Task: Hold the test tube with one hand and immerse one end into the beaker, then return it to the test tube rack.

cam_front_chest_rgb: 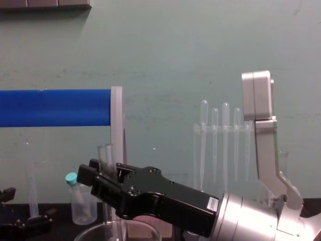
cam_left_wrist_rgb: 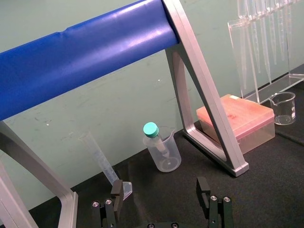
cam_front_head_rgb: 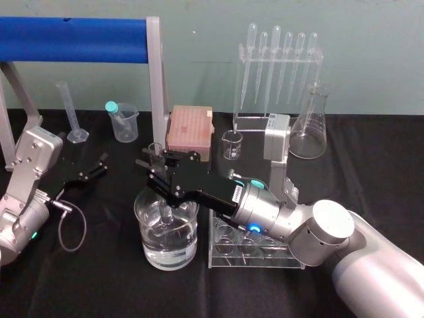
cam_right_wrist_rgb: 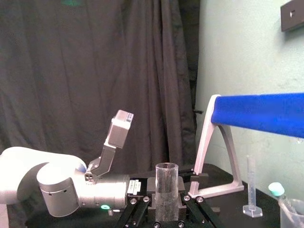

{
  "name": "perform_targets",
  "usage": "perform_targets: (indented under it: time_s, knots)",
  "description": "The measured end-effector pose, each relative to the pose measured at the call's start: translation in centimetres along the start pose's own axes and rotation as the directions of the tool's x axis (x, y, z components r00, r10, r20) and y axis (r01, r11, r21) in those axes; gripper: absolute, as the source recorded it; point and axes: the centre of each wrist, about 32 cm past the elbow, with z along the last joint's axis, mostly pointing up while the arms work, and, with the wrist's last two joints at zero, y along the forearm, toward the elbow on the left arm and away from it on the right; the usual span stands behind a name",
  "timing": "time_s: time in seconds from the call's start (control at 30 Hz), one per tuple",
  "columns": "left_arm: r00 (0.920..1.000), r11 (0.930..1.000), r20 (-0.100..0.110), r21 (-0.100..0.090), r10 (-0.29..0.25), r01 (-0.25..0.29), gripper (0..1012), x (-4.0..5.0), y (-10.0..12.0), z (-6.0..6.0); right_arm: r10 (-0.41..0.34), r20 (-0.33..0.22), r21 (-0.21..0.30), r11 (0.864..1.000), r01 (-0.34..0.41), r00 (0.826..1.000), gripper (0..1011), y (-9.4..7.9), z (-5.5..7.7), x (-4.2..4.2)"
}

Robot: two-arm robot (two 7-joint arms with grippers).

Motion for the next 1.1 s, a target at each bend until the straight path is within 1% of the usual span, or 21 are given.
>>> perform_targets:
  time_s: [0.1,0.2,0.4,0.43,0.5,0.53,0.57,0.6,0.7,0.73,0.83,0.87,0.9,0.93,0.97,1.0,1.03,1.07,1.1]
  knots:
    - [1.0,1.0,0.0,0.0,0.0,0.0,1000,0.0,0.0,0.0,0.01,0.015,0.01,1.0,-0.01,1.0,222,0.1,0.2,0.05]
    - [1.0,1.0,0.0,0.0,0.0,0.0,1000,0.0,0.0,0.0,0.022,0.043,0.026,0.999,-0.023,0.999,222,0.2,0.7,0.04]
    - [1.0,1.0,0.0,0.0,0.0,0.0,1000,0.0,0.0,0.0,0.027,0.115,0.064,0.997,-0.035,0.993,222,0.3,2.9,-0.44]
    - [1.0,1.0,0.0,0.0,0.0,0.0,1000,0.0,0.0,0.0,0.026,0.136,0.077,0.996,-0.037,0.99,222,0.3,3.6,-0.59]
    - [1.0,1.0,0.0,0.0,0.0,0.0,1000,0.0,0.0,0.0,0.026,0.159,0.09,0.995,-0.04,0.987,222,0.3,4.3,-0.71]
    - [1.0,1.0,0.0,0.0,0.0,0.0,1000,0.0,0.0,0.0,0.025,0.179,0.105,0.993,-0.045,0.983,222,0.3,4.9,-0.84]
    - [1.0,1.0,0.0,0.0,0.0,0.0,1000,0.0,0.0,0.0,0.025,0.189,0.114,0.992,-0.047,0.982,222,0.3,5.3,-0.9]
    - [1.0,1.0,0.0,0.0,0.0,0.0,1000,0.0,0.0,0.0,0.023,0.211,0.131,0.99,-0.052,0.977,222,0.2,5.9,-1.04]
    - [1.0,1.0,0.0,0.0,0.0,0.0,1000,0.0,0.0,0.0,0.016,0.246,0.158,0.986,-0.056,0.969,222,0.0,6.8,-1.23]
    - [1.0,1.0,0.0,0.0,0.0,0.0,1000,0.0,0.0,0.0,0.008,0.268,0.17,0.984,-0.055,0.963,222,-0.2,7.4,-1.34]
    - [1.0,1.0,0.0,0.0,0.0,0.0,1000,0.0,0.0,0.0,-0.01,0.306,0.186,0.981,-0.049,0.952,222,-0.7,8.3,-1.59]
    - [1.0,1.0,0.0,0.0,0.0,0.0,1000,0.0,0.0,0.0,-0.028,0.33,0.192,0.981,-0.038,0.944,222,-1.1,9.0,-1.84]
    - [1.0,1.0,0.0,0.0,0.0,0.0,1000,0.0,0.0,0.0,-0.039,0.341,0.193,0.981,-0.029,0.939,222,-1.4,9.3,-1.97]
    - [1.0,1.0,0.0,0.0,0.0,0.0,1000,0.01,0.0,0.0,-0.06,0.36,0.194,0.981,-0.012,0.931,222,-1.9,9.8,-2.22]
    - [1.0,1.0,0.0,0.0,0.0,0.0,1000,0.01,0.0,0.0,-0.06,0.36,0.194,0.981,-0.012,0.931,222,-1.9,9.8,-2.22]
    - [1.0,1.0,0.0,0.0,0.0,0.0,1000,0.0,0.0,0.0,-0.083,0.378,0.191,0.982,0.01,0.922,222,-2.4,10.2,-2.54]
    - [1.0,1.0,0.0,0.0,0.0,0.0,1000,0.0,0.0,0.0,-0.095,0.384,0.189,0.982,0.022,0.918,222,-2.8,10.4,-2.69]
    - [1.0,1.0,0.0,0.0,0.0,0.0,1000,0.0,0.0,0.0,-0.12,0.395,0.184,0.982,0.05,0.911,222,-3.5,10.8,-3.06]
    - [1.0,1.0,0.0,0.0,0.0,0.0,1000,0.0,0.0,0.0,-0.134,0.4,0.181,0.981,0.065,0.907,222,-3.9,11.0,-3.28]
